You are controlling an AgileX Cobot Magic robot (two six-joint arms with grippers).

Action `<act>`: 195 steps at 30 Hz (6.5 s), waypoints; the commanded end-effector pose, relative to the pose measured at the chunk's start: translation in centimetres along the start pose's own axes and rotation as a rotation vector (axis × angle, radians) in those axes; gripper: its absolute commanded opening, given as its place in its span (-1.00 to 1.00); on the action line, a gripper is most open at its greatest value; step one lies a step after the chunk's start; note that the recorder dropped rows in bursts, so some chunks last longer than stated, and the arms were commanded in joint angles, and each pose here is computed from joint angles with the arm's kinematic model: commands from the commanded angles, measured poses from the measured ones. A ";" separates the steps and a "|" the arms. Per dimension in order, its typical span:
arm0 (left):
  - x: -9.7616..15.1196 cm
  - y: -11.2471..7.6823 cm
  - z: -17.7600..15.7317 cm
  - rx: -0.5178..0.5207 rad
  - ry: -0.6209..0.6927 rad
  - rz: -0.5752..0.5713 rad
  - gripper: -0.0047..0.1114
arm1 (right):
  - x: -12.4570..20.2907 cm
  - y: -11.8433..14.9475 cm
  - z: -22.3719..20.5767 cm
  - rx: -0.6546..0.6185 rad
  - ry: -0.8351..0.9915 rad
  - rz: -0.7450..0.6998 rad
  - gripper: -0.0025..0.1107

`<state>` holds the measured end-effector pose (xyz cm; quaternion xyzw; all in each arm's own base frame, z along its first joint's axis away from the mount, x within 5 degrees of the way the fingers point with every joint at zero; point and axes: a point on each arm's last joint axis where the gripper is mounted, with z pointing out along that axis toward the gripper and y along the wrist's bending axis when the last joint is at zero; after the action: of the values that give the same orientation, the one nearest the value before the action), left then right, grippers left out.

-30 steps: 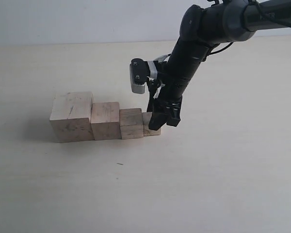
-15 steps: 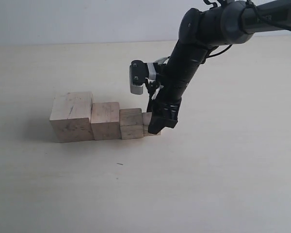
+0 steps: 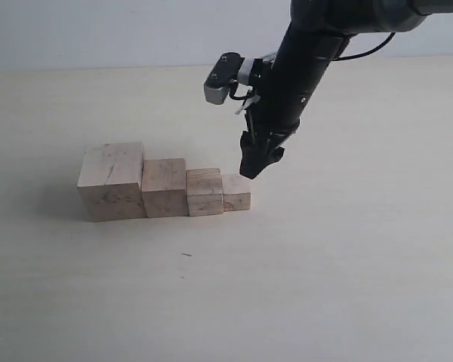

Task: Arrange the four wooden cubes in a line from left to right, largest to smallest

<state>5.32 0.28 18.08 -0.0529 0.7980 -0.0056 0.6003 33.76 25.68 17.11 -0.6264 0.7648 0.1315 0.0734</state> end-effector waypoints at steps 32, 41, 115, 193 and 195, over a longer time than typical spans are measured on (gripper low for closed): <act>0.0 0.0 0.0 0.007 -0.015 -0.003 -0.92 | 1.5 -0.3 3.9 -0.049 0.156 0.663 -0.96; 0.0 0.0 0.0 0.007 -0.015 -0.003 -0.92 | 1.0 0.1 3.9 -0.110 0.117 0.619 -0.96; 0.0 0.0 0.0 0.007 -0.015 -0.003 -0.92 | 26.0 23.2 -15.9 1.184 -1.098 0.725 -0.96; 0.0 0.0 0.0 0.007 -0.015 -0.003 -0.92 | 29.3 23.3 -7.0 1.032 -1.000 1.007 -0.96; 0.0 0.0 0.0 0.007 -0.015 -0.003 -0.92 | 29.3 23.3 -7.0 1.032 -1.000 1.007 -0.96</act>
<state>5.32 0.28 18.08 -0.0529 0.7980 -0.0056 0.6003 5.35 0.36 18.26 0.0250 0.7939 0.0471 0.6057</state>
